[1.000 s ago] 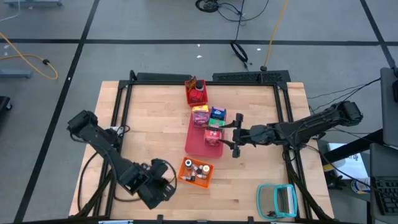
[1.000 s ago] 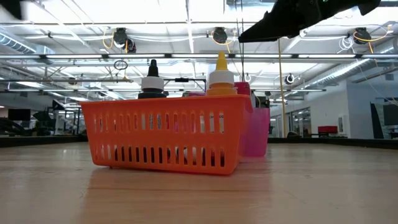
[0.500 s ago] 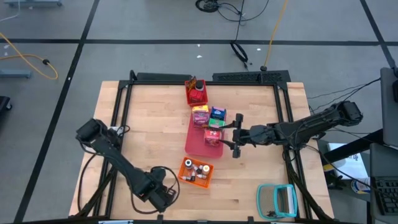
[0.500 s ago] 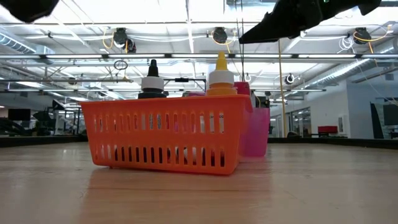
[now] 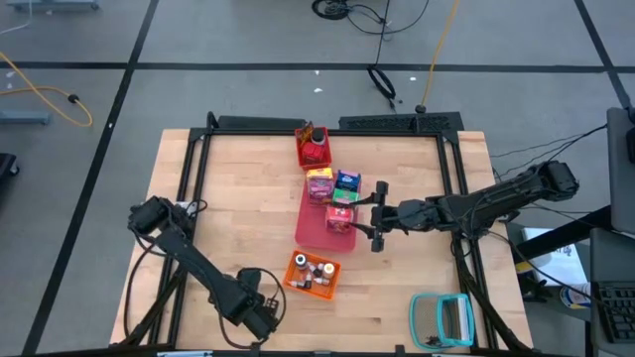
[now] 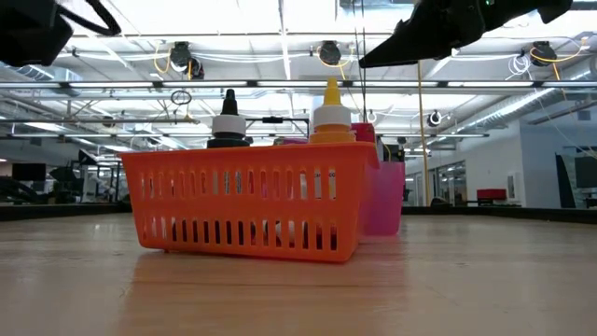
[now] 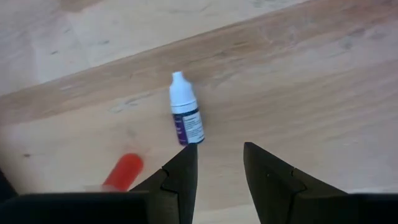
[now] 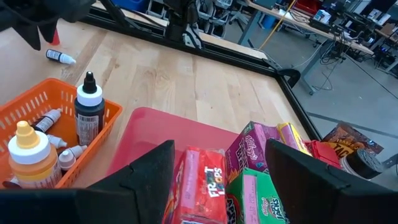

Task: Pick & Place Kitchen Items
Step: Put the small violet food coloring bottle into the orange bin

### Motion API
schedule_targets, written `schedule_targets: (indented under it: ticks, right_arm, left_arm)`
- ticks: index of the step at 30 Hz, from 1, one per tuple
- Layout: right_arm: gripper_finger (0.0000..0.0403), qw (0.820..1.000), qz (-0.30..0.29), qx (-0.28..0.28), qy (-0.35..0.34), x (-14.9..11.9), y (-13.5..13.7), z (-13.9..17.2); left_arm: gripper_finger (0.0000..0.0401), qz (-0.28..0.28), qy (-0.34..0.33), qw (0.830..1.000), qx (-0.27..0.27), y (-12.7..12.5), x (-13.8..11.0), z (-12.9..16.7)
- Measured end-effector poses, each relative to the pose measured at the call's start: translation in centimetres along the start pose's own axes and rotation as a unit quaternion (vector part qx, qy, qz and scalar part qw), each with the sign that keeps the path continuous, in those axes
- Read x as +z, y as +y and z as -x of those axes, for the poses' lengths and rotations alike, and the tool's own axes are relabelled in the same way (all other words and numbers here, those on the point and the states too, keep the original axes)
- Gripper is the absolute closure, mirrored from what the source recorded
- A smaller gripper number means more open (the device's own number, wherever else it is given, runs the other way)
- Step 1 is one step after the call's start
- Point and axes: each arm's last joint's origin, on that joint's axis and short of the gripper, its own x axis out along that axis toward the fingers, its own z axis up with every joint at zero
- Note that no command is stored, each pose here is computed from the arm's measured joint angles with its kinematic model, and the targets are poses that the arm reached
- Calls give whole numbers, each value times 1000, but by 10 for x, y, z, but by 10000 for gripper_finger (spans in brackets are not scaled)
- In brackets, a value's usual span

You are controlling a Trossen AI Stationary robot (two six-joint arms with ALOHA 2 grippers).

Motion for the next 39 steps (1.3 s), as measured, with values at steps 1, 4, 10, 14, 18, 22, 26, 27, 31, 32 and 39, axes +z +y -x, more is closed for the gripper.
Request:
schedule_targets:
  ticks: [1, 4, 10, 14, 18, 22, 26, 27, 31, 32, 39]
  right_arm:
    - [161, 1000, 0, 0, 0, 0, 0, 0]
    - [161, 1000, 0, 0, 0, 0, 0, 0]
    - [161, 1000, 0, 0, 1, 0, 0, 0]
    - [161, 1000, 1, 1, 3, -1, 0, 0]
    - [161, 1000, 1, 1, 3, -1, 0, 0]
    - [161, 1000, 1, 1, 4, -1, 0, 0]
    - [161, 1000, 1, 1, 4, -1, 0, 0]
    - [161, 1000, 1, 1, 4, -1, 0, 0]
    - [161, 1000, 1, 1, 4, -1, 0, 0]
    - [161, 1000, 1, 1, 4, -1, 0, 0]
    - [161, 1000, -11, 1, 4, -1, 0, 0]
  left_arm:
    - [272, 4, 4, 1000, 6, 0, 0, -2]
    - [272, 27, 9, 999, 38, 1, 0, -7]
    - [272, 34, 5, 998, 51, 2, -2, -12]
    - [272, 39, -21, 999, 30, 0, -1, -12]
    - [272, 45, -27, 998, 39, 3, 0, -13]
    - [272, 59, -23, 997, 53, 7, 3, -23]
    - [272, 57, -18, 997, 47, 10, 6, -39]
    - [272, 55, -17, 998, 40, 10, 7, -42]
    - [278, 44, -7, 999, 14, 11, 10, -55]
    - [286, 41, -5, 999, 11, 11, 10, -56]
    - [367, 15, -25, 1000, 1, 13, 11, -54]
